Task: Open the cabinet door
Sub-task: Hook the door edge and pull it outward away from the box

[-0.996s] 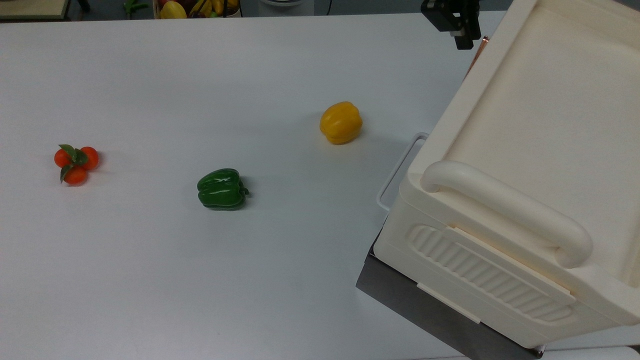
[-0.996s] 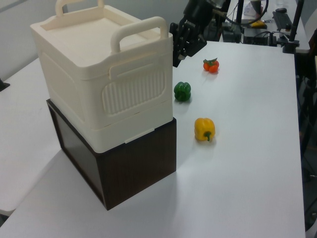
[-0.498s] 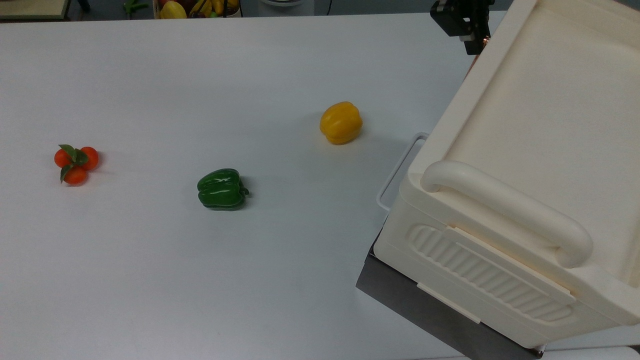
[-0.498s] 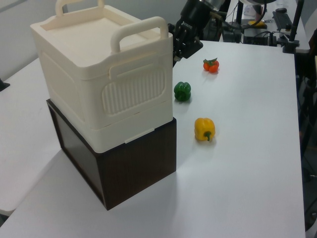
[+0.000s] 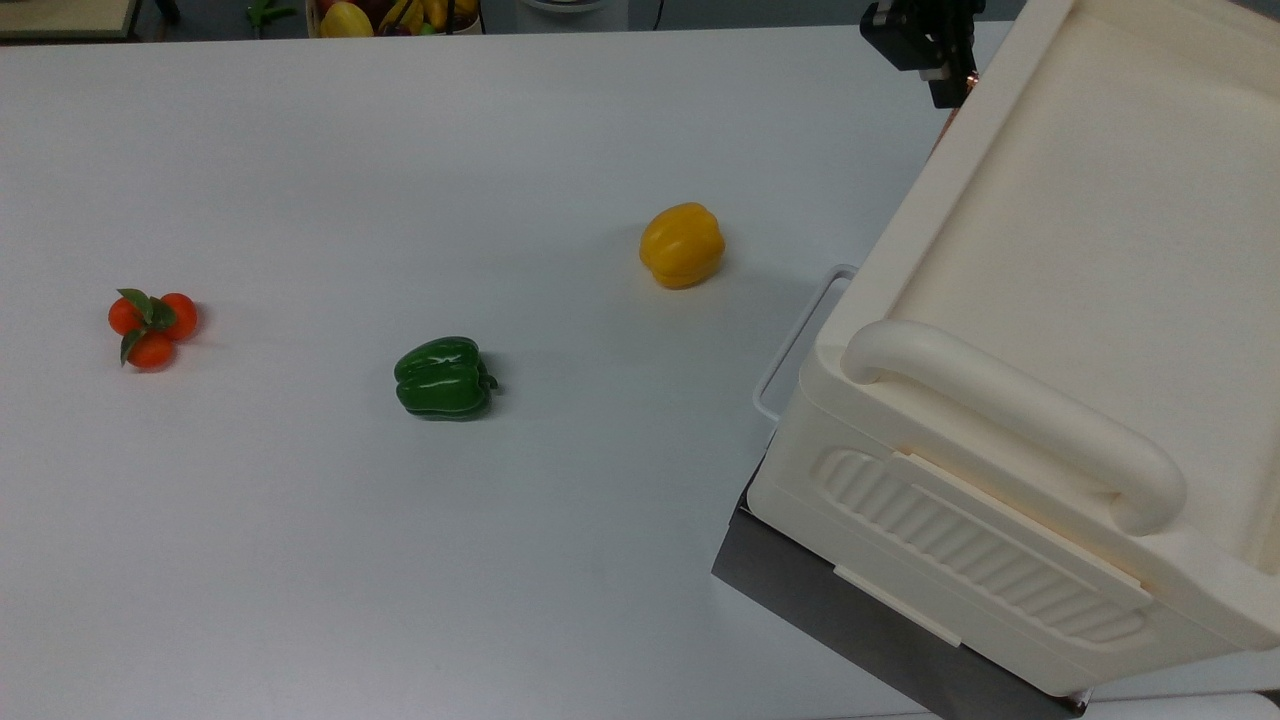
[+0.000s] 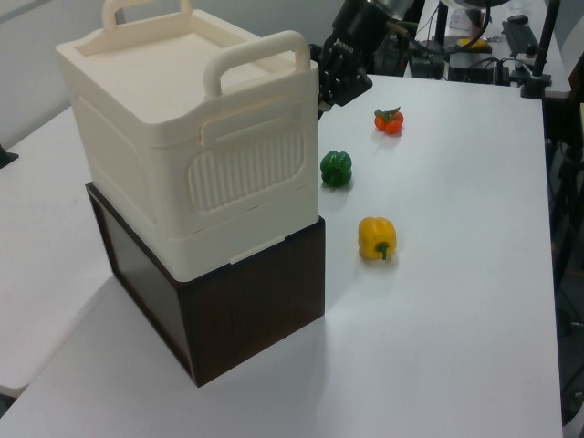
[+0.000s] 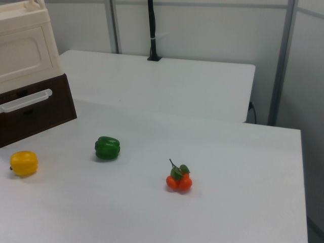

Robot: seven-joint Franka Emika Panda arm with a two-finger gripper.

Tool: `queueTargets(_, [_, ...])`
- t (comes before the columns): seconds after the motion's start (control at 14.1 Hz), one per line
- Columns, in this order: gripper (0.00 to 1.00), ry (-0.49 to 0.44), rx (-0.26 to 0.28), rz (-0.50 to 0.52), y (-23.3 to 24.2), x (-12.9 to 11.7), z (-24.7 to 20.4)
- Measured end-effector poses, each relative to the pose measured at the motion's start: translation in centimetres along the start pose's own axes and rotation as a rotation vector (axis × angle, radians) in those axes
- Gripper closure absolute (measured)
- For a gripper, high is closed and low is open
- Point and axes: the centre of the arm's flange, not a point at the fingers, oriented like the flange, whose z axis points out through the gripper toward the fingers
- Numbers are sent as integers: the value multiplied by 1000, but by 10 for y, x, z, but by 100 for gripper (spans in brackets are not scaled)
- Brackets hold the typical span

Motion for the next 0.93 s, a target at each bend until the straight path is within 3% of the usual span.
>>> queueTargets(0.36, [86,-15,1,6,1,-5,-3])
queueTargets(0.93, [86,-127,38,52,19,-34,-33])
